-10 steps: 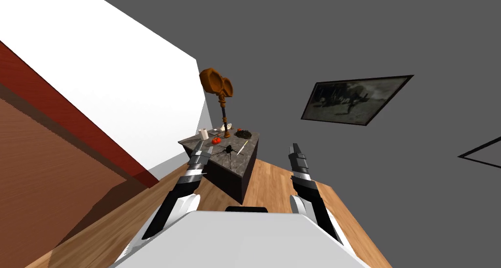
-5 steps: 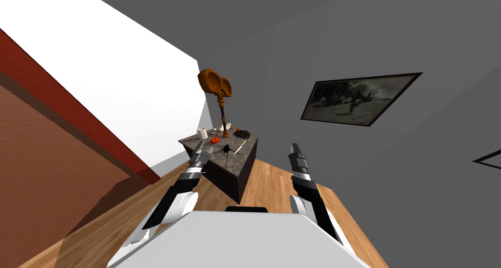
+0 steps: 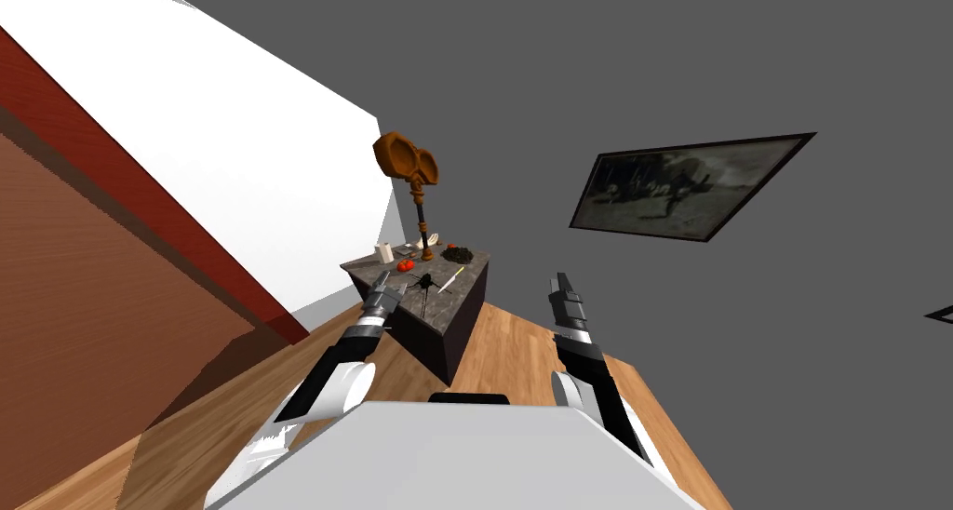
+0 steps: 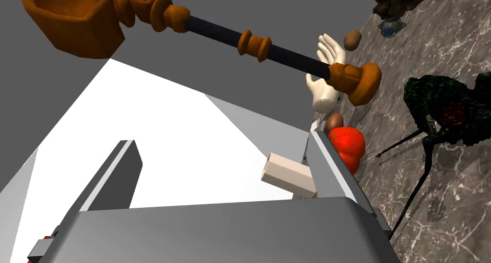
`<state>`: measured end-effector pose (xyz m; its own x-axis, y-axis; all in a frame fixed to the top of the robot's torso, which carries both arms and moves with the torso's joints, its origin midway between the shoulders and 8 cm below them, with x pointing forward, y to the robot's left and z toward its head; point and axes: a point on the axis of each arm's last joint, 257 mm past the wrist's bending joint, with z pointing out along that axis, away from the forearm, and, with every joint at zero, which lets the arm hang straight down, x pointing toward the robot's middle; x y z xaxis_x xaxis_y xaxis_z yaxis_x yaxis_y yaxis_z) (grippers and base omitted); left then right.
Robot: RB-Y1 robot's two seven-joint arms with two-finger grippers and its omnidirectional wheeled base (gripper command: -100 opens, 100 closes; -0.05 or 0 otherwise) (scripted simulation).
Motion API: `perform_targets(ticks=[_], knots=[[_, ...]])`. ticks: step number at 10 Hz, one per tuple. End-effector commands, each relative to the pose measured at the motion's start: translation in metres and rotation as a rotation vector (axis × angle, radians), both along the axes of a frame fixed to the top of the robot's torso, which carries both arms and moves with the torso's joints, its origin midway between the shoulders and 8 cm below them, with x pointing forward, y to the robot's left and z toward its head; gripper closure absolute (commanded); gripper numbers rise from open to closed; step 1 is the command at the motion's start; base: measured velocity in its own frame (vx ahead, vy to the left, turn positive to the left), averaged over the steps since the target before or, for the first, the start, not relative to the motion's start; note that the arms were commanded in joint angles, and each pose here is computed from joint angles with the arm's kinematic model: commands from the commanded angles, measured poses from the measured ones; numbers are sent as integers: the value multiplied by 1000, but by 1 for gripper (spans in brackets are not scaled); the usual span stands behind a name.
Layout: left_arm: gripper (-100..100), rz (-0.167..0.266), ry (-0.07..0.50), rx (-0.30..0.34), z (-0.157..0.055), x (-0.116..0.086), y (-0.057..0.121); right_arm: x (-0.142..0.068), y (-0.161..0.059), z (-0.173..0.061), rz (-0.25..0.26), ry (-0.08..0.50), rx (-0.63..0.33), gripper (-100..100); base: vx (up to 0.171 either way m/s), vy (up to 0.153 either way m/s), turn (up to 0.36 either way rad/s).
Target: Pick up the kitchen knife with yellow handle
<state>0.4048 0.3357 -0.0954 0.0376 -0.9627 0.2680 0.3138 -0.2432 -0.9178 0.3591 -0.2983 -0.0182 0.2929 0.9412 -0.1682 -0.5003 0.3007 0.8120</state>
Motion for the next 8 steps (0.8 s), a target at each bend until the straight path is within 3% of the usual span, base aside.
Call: perform_targets(ticks=[1, 8], knots=[[-100, -8, 37, -47, -9, 6, 7, 0, 0, 0, 0, 0, 0, 0, -14, -142, 65], [-100, -25, 179, -184, -45, 19, 21, 0, 0, 0, 0, 0, 0, 0, -7, -133, 50]])
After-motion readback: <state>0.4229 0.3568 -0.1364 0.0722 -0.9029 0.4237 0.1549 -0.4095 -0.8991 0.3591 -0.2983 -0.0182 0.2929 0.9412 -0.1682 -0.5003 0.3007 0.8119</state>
